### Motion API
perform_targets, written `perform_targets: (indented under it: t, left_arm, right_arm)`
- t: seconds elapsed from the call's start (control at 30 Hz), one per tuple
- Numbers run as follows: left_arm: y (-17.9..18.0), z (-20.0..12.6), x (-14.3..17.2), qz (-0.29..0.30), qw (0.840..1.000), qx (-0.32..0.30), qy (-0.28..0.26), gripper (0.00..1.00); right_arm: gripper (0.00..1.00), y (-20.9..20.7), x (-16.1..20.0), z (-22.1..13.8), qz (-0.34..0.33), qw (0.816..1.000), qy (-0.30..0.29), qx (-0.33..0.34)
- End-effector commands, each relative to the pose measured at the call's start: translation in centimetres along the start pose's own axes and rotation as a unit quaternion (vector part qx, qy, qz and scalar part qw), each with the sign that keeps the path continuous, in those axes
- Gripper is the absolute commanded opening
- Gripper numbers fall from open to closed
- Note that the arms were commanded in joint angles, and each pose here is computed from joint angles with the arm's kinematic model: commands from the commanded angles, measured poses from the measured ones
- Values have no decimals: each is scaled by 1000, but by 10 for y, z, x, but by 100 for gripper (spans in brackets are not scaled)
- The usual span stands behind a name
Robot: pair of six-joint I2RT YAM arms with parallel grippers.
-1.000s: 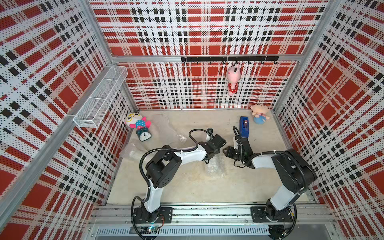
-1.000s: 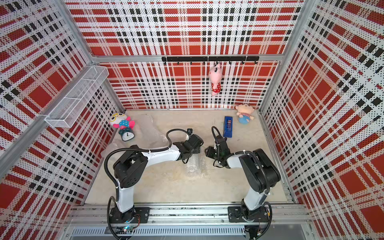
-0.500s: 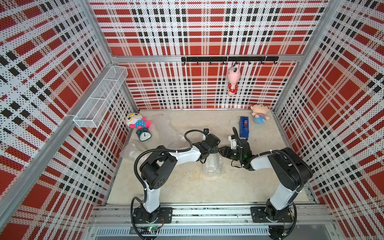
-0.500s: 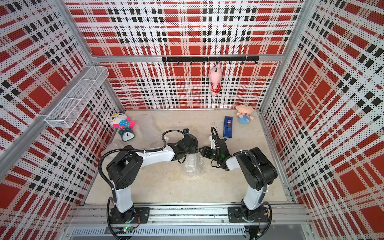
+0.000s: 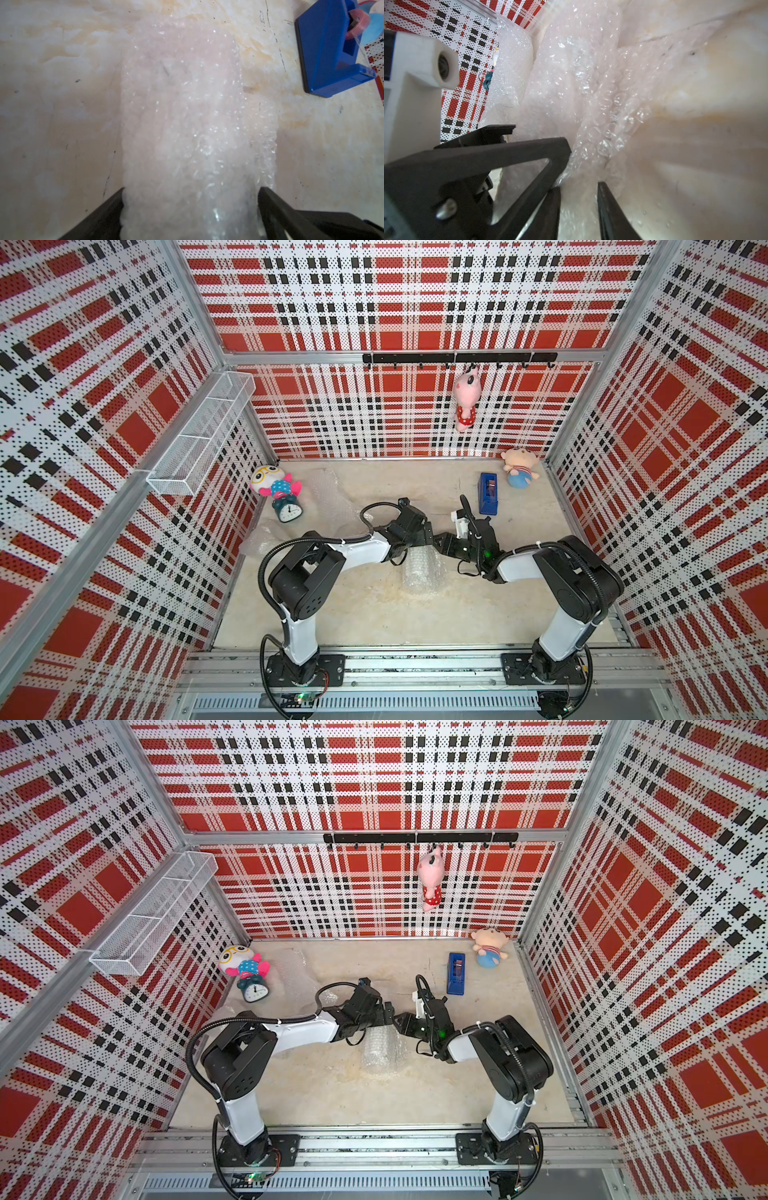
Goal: Wrap vases in bubble wrap
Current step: Wrap the vase in bubble wrap.
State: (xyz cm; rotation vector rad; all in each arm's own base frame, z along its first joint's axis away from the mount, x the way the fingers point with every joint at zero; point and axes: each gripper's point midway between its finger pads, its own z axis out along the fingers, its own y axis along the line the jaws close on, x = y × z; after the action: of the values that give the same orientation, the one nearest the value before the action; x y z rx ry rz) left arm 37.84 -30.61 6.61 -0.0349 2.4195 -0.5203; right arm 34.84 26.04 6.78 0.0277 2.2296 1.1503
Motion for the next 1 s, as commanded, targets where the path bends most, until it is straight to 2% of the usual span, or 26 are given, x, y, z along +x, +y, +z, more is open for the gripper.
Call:
perform_targets:
  t: [0.0, 0.43, 0.7, 0.97]
  left_arm:
    - [-19, -7, -2, 1, 999, 44, 4, 98]
    - [-13, -6, -8, 0, 999, 45, 5, 98]
    - [12, 9, 5, 24, 999, -27, 26, 100]
    - [19, 12, 10, 31, 998, -46, 31, 90]
  right_arm:
    - [33, 15, -5, 3, -18, 1000, -8, -20]
    - [32, 32, -9, -3, -39, 998, -20, -33]
    - [32, 40, -12, -6, -50, 998, -25, -36]
    - [32, 45, -14, -5, -53, 997, -29, -44]
